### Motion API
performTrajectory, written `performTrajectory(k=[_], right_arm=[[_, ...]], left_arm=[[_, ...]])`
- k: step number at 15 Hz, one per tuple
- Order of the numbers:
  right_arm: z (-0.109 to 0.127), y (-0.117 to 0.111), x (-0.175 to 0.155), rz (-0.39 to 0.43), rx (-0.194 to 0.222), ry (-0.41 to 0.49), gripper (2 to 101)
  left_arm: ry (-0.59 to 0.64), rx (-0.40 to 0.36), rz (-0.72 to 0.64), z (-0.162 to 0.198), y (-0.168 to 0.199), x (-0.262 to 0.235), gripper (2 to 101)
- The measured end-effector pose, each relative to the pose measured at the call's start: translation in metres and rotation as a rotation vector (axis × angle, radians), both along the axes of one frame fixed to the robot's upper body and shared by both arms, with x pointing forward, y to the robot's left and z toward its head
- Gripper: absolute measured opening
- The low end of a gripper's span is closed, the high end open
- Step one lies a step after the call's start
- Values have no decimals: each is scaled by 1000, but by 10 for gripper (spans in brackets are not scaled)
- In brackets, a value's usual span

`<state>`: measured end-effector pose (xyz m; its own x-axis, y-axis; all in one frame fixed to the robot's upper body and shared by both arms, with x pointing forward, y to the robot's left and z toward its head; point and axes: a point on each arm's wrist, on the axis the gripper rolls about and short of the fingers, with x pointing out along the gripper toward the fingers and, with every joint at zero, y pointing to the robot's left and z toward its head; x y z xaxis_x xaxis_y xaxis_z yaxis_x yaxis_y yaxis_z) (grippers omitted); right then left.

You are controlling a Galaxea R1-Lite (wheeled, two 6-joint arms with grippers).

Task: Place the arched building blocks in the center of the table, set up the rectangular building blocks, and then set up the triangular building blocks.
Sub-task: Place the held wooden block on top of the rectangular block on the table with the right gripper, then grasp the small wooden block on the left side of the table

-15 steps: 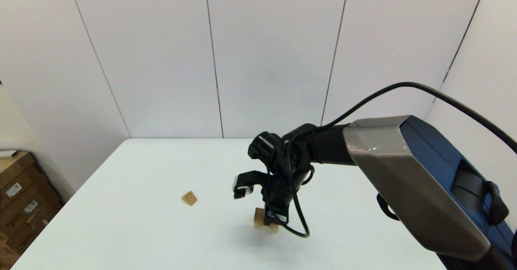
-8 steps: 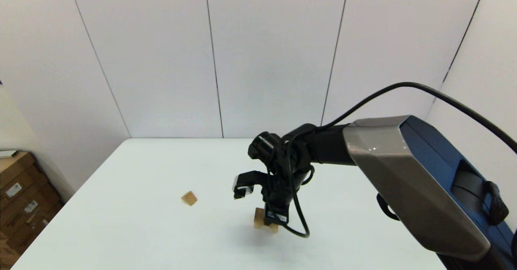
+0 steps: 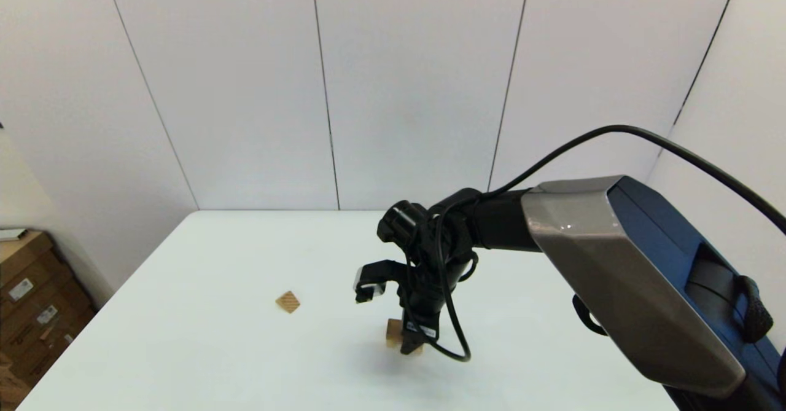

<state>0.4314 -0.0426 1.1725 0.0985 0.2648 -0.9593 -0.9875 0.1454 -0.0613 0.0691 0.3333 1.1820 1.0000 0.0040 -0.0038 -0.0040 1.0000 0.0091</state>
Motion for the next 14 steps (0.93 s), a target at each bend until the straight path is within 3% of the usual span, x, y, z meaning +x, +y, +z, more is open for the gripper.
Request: performTrajectory(k=[3,6,10,14], right_arm=[[4,1,2,-9,28,-26,760],[28,-3,-1,-13,63,-58,827],[83,-27,-22,-57,123,-110,887],[144,-73,-74,-165,188,-140,925]], left_arm=[[0,0,0,0,0,0,978],[1,0,0,0,0,0,978],[1,0,0,0,0,0,978],[1,0,0,0,0,0,978]])
